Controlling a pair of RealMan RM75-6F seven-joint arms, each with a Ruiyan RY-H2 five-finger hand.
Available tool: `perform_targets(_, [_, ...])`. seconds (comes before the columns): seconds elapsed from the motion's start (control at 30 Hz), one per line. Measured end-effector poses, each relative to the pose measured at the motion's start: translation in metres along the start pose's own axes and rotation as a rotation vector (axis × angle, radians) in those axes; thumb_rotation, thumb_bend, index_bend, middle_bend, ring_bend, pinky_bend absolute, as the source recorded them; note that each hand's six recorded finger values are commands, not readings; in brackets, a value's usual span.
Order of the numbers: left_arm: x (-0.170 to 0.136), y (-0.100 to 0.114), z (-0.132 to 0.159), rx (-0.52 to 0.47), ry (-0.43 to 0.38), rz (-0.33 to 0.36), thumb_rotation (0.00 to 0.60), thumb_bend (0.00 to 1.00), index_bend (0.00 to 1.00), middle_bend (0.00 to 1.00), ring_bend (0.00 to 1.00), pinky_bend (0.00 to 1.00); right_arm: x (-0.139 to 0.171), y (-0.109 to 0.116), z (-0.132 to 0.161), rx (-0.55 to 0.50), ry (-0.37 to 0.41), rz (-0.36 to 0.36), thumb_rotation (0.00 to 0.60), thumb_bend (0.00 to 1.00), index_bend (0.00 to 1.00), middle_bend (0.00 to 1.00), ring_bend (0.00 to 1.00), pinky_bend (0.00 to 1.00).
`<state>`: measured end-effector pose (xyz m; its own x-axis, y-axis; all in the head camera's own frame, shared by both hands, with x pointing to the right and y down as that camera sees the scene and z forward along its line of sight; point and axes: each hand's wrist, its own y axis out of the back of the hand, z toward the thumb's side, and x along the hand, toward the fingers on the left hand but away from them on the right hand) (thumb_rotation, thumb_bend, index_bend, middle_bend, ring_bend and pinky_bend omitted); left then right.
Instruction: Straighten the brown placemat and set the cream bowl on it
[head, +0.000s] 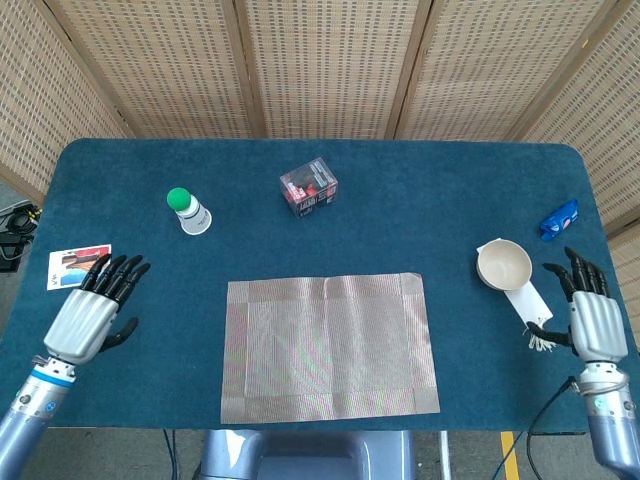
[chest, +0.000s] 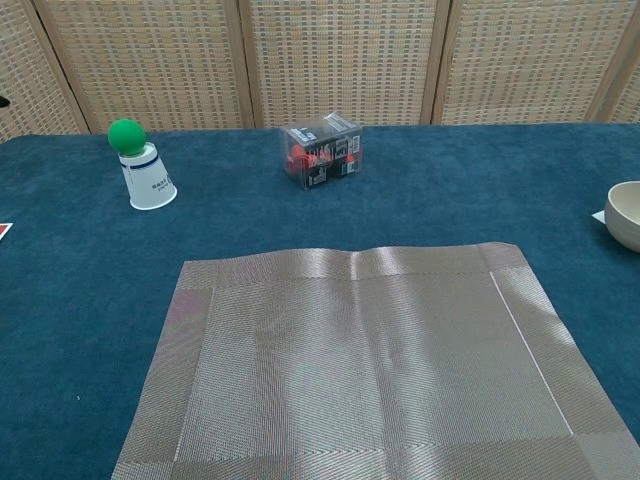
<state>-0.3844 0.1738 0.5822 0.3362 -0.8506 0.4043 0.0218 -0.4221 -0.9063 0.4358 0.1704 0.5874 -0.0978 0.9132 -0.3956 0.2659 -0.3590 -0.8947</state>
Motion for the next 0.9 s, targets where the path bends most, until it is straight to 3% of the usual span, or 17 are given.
perform_targets(0.43, [0.007, 0.000, -0.018, -0.025, 0.035, 0.001, 0.600, 0.37, 0.00, 0.00, 0.00, 0.00, -0.066, -0.046, -0.024, 0.100, -0.138, 0.054, 0.600, 0.24, 0.36, 0.04, 0.00, 0.00])
perform_targets(0.67, [0.010, -0.003, -0.019, -0.024, 0.036, -0.007, 0.600, 0.37, 0.00, 0.00, 0.00, 0.00, -0.079, -0.079, -0.033, 0.092, -0.183, 0.108, 0.600, 0.25, 0.38, 0.05, 0.00, 0.00])
perform_targets(0.9, [0.011, -0.004, -0.018, -0.025, 0.034, -0.004, 0.600, 0.37, 0.00, 0.00, 0.00, 0.00, -0.082, -0.091, -0.034, 0.086, -0.189, 0.120, 0.600, 0.25, 0.42, 0.08, 0.00, 0.00])
